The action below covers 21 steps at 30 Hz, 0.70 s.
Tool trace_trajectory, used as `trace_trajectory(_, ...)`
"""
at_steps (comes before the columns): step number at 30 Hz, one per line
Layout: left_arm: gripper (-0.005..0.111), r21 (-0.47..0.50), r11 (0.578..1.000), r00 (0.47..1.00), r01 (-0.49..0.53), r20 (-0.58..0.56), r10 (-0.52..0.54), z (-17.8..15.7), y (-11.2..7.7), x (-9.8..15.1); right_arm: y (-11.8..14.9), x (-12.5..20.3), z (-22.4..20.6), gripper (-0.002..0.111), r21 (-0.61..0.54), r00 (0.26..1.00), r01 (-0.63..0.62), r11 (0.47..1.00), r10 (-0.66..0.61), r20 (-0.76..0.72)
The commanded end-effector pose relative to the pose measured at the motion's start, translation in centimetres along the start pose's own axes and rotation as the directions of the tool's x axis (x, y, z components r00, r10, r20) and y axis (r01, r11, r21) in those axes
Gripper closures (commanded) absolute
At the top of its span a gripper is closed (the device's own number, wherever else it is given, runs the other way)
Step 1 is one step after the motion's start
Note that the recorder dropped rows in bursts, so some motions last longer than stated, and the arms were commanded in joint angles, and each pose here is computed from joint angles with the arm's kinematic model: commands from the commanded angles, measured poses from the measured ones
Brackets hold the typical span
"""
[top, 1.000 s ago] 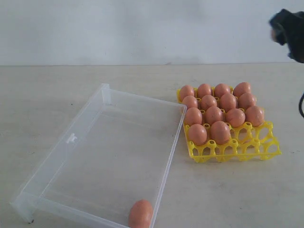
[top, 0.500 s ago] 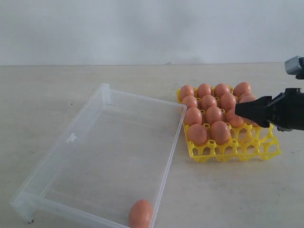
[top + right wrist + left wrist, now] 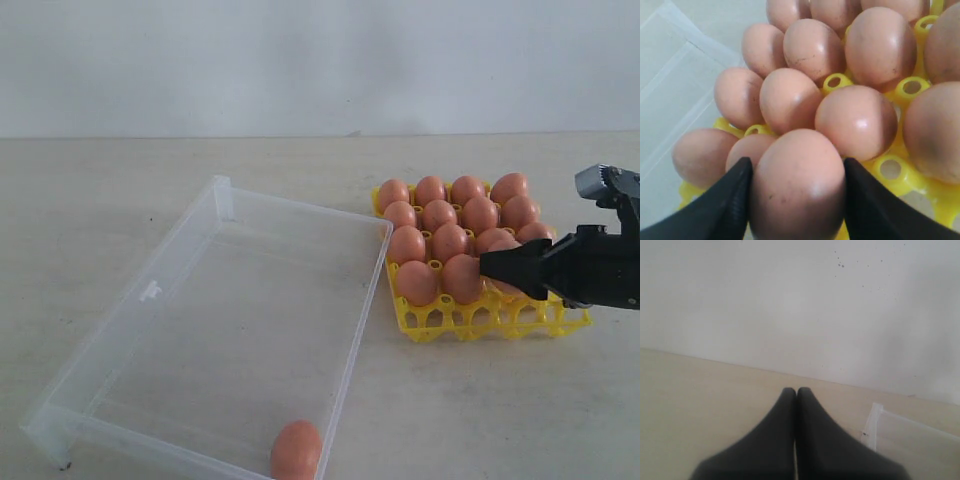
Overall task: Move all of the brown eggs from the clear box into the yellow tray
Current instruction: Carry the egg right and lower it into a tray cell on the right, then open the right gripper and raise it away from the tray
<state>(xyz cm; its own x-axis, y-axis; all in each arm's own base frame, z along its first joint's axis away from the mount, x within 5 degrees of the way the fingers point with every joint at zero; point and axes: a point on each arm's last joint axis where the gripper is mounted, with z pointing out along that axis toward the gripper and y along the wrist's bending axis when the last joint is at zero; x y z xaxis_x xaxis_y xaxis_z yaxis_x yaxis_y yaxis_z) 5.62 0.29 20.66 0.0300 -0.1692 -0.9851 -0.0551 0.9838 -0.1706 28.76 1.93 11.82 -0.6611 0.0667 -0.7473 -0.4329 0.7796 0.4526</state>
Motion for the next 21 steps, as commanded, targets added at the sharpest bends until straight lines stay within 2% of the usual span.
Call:
trace_trajectory(1,0.111,0.001,1.000,1.000,0.011,0.014,-0.011,0.02,-0.01,-0.18,-0.08,-0.53,0.00,0.109,0.014,0.998,-0.012,1.000,0.012,0.058)
trace_trajectory(4,0.111,0.001,1.000,1.000,0.011,0.012,-0.011,0.02,-0.01,-0.16,-0.09,-0.55,0.00,0.106,0.016,0.998,0.006,1.000,-0.007,0.059)
trace_trajectory(6,0.111,0.001,1.000,1.000,0.011,0.012,-0.011,0.02,-0.01,-0.16,-0.16,-0.64,-0.01,0.098,0.024,0.998,0.000,1.000,-0.002,0.070)
trace_trajectory(10,0.111,0.001,1.000,1.000,0.011,0.012,-0.011,0.02,-0.01,-0.16,-0.29,-0.81,-0.02,0.069,0.036,0.996,-0.020,0.999,0.017,0.089)
trace_trajectory(11,0.111,0.001,1.000,1.000,0.011,0.012,-0.011,0.02,-0.01,-0.16,-0.29,-0.81,-0.02,0.057,0.036,0.996,-0.020,0.999,0.017,0.089)
trace_trajectory(13,0.111,0.001,1.000,1.000,0.011,0.012,-0.011,0.02,-0.01,-0.16,-0.29,-0.81,-0.02,0.049,0.036,0.996,-0.020,0.999,0.017,0.089)
trace_trajectory(21,0.111,0.001,1.000,1.000,0.011,0.012,-0.011,0.02,-0.01,-0.16,-0.43,-0.69,-0.02,0.049,0.052,0.997,-0.021,0.998,0.017,0.076)
